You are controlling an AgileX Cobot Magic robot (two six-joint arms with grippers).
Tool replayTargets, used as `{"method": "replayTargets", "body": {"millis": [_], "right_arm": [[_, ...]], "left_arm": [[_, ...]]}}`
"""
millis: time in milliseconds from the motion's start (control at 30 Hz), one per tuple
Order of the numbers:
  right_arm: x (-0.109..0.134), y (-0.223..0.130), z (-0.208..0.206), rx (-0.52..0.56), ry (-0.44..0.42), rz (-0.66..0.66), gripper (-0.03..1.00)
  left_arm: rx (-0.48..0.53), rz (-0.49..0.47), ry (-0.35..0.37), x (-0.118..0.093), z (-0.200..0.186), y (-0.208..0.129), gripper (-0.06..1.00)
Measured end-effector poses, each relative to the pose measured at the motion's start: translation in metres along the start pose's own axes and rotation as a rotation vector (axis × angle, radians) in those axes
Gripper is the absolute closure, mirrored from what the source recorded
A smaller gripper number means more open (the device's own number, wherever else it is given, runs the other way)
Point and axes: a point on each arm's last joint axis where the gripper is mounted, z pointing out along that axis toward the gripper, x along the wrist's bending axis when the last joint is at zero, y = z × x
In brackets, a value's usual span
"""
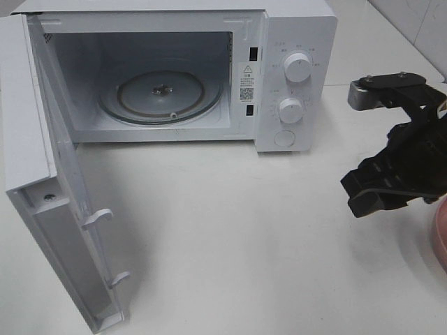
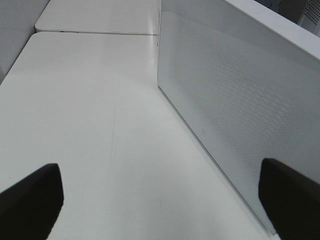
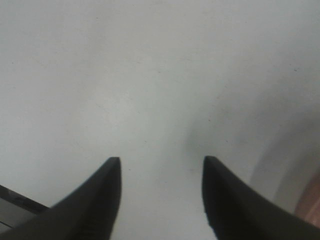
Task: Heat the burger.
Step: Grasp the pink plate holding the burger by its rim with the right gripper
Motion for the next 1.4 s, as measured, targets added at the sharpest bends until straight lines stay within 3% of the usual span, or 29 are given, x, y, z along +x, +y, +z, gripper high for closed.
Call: {"method": "replayTargets", "body": {"millis": [33, 67, 100, 133, 167, 300, 633, 1000, 1400], "right_arm": [[0.0, 0.0, 0.0, 0.0, 0.0, 0.0, 0.44], [-0.007, -0.002, -0.003, 0.009, -0.02, 0.005, 0.29], [-0.01, -0.003, -0.004, 0.017, -0.031, 0.007, 0.21], [-0.01, -0.003, -0.004, 0.017, -0.031, 0.007, 0.21], [-0.017, -0.005, -0.005, 0.038, -0.049, 0.018, 0.09], [-0.033, -0.009, -0.008, 0.074, -0.085, 0.07, 0.0], [-0.064, -0.019, -0.009, 0.095, -0.177, 0.184, 0.01], [-0.072, -0.027, 0.019, 0.154, -0.18, 0.235, 0.04], [-0.085, -0.024, 0.049, 0.194, -0.239, 0.273, 0.07]], "left_arm": [[0.0, 0.0, 0.0, 0.0, 0.0, 0.0, -0.03], [0.0, 0.0, 0.0, 0.0, 0.0, 0.0, -0.03], [0.0, 0.0, 0.0, 0.0, 0.0, 0.0, -0.03], [0.0, 0.0, 0.0, 0.0, 0.0, 0.0, -0.03], [0.0, 0.0, 0.0, 0.0, 0.0, 0.0, -0.03], [0.0, 0.0, 0.0, 0.0, 0.0, 0.0, -0.03], [0.0, 0.0, 0.0, 0.0, 0.0, 0.0, -0.03], [0.0, -0.001, -0.001, 0.0, 0.0, 0.0, -0.03], [0.0, -0.001, -0.001, 0.0, 0.0, 0.0, -0.03]]}}
